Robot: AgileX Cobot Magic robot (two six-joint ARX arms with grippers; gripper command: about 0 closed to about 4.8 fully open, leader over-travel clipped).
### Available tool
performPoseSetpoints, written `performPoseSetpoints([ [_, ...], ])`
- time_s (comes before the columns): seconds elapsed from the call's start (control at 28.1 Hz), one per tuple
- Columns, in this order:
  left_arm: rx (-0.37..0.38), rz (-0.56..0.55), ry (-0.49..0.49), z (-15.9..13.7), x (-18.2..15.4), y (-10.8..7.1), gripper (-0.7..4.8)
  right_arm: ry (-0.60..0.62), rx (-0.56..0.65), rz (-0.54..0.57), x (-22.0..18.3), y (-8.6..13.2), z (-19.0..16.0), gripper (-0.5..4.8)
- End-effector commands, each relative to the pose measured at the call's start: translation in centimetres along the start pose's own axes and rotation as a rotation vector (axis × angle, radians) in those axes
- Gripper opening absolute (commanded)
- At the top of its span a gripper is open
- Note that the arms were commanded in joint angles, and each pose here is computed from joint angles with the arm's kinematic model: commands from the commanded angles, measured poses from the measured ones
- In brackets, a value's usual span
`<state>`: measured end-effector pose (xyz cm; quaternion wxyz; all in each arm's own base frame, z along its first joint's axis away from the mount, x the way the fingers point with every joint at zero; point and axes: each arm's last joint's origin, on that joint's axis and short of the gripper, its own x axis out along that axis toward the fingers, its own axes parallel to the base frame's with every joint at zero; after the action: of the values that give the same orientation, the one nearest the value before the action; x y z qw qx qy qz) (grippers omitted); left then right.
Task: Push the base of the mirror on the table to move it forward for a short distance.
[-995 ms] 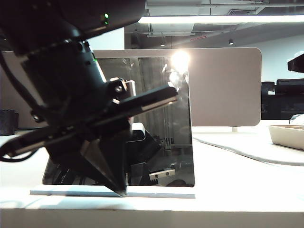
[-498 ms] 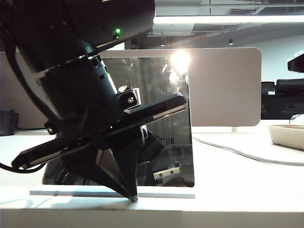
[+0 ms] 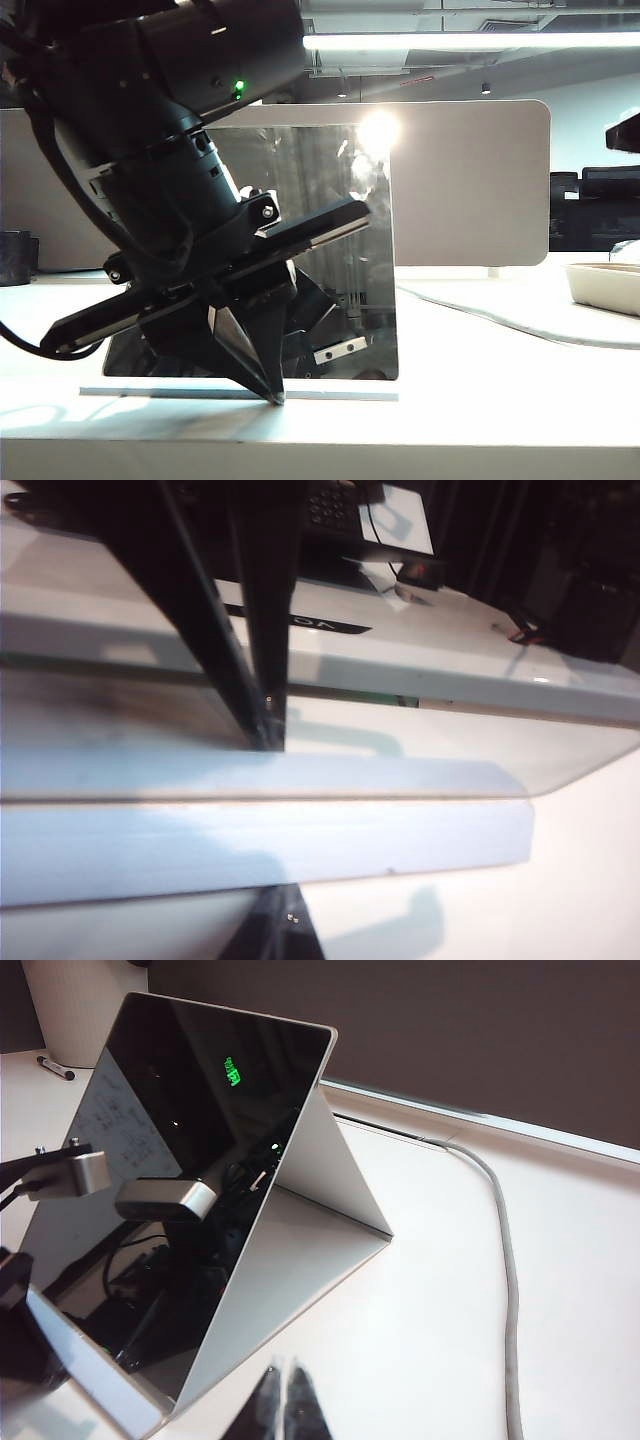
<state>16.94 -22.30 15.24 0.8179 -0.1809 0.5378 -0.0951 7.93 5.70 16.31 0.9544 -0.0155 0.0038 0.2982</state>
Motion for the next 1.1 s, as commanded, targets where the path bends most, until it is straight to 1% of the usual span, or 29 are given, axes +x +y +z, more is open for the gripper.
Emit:
performPoseSetpoints([
  [0.04,-0.024,0.053,0.002,0.5,0.6,0.9,-0.01,-0.015,0.000,0.001,0.0,0.0,0.2,0.22],
  [0.39,-0.088,0.049,-0.005,2.3,1.2,2.0,-0.01,-0.015,0.000,0.001,0.0,0.0,0.2,0.22],
  [0.53,-0.097,0.040,0.026,2.5,1.7,2.1,-0.01,-0.014,0.000,0.001,0.0,0.0,0.2,0.22],
  [0.6,-0.085,0.037,0.028,2.7,1.9,1.8,-0.01,-0.015,0.000,0.001,0.0,0.0,0.2,0.22],
  [0.82,0.000,0.005,0.017,4.1,2.7,0.1,-0.02,-0.015,0.000,0.001,0.0,0.0,0.2,0.22],
  [0.96,-0.010,-0.015,0.012,5.5,3.4,-0.9,-0.01,-0.015,0.000,0.001,0.0,0.0,0.2,0.22],
  [1.03,-0.034,-0.024,0.024,6.2,3.9,-1.1,-0.01,-0.014,0.000,0.001,0.0,0.0,0.2,0.22],
  [1.1,-0.034,-0.023,0.023,6.7,4.3,-1.2,-0.02,-0.015,0.000,0.001,0.0,0.0,0.2,0.22],
])
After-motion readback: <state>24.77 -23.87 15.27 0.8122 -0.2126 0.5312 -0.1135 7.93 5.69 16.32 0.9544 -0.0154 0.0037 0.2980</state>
